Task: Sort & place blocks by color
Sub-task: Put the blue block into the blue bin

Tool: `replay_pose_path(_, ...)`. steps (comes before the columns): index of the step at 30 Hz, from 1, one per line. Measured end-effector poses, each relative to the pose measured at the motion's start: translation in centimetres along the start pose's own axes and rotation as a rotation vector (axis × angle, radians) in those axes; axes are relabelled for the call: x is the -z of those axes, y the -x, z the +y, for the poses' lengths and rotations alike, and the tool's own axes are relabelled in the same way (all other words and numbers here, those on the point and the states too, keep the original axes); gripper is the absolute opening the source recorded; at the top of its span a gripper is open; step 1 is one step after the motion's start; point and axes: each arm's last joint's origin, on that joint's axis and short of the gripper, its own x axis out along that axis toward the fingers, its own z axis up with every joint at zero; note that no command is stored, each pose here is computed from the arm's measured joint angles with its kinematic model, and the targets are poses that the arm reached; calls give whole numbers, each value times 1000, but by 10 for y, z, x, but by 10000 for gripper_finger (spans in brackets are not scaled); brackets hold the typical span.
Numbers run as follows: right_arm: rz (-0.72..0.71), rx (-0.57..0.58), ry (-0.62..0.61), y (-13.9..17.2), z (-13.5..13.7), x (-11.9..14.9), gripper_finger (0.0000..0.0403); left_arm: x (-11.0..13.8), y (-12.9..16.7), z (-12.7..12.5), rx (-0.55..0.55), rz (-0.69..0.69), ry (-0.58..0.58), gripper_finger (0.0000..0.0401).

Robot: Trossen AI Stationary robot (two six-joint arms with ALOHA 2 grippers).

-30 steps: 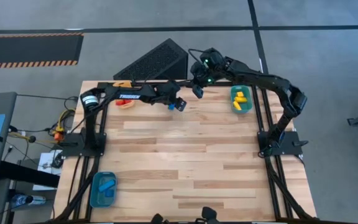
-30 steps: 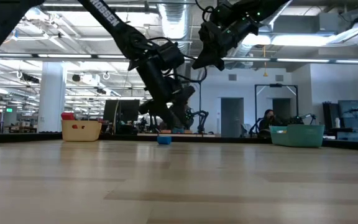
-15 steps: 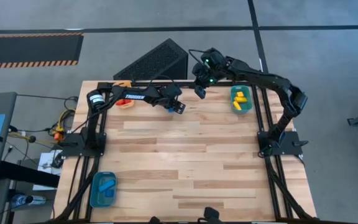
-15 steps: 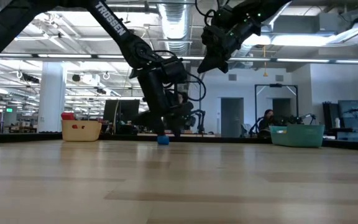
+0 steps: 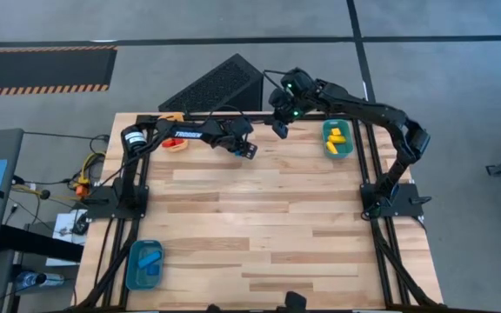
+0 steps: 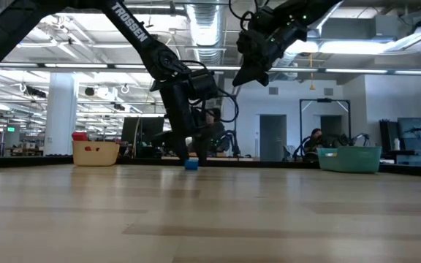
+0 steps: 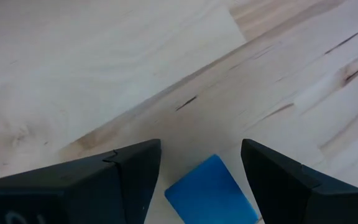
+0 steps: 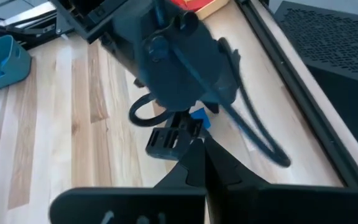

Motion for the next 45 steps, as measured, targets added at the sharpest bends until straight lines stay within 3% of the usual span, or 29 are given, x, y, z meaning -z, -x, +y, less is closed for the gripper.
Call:
replay_pose_path(6,36,-16,-5,-2,6,3,8,2,2,0,33,49,80,222)
replay_pose_path(16,58,-24,-1,-4,11,5,9,8,5,-1,-22,95,145,218)
replay_pose_path(20,59,-24,-1,-4,10,5,13,10,5,-2,-34,97,118,180)
replay_pose_path(25,58,-24,-1,-4,10,5,16,12,5,-2,-41,111,69,100)
replay_pose_path(30,60,-28,-9,-5,13,5,13,20,20,-1,-66,175,8,100)
replay_pose_path(34,61,-33,-14,-6,15,4,12,24,52,-4,-129,128,-57,100)
replay_pose_path(39,48,-37,-18,-9,17,3,12,53,77,1,-240,120,-116,100)
replay_pose_path(45,22,-63,-48,-14,31,-1,12,104,104,15,-222,145,-49,101)
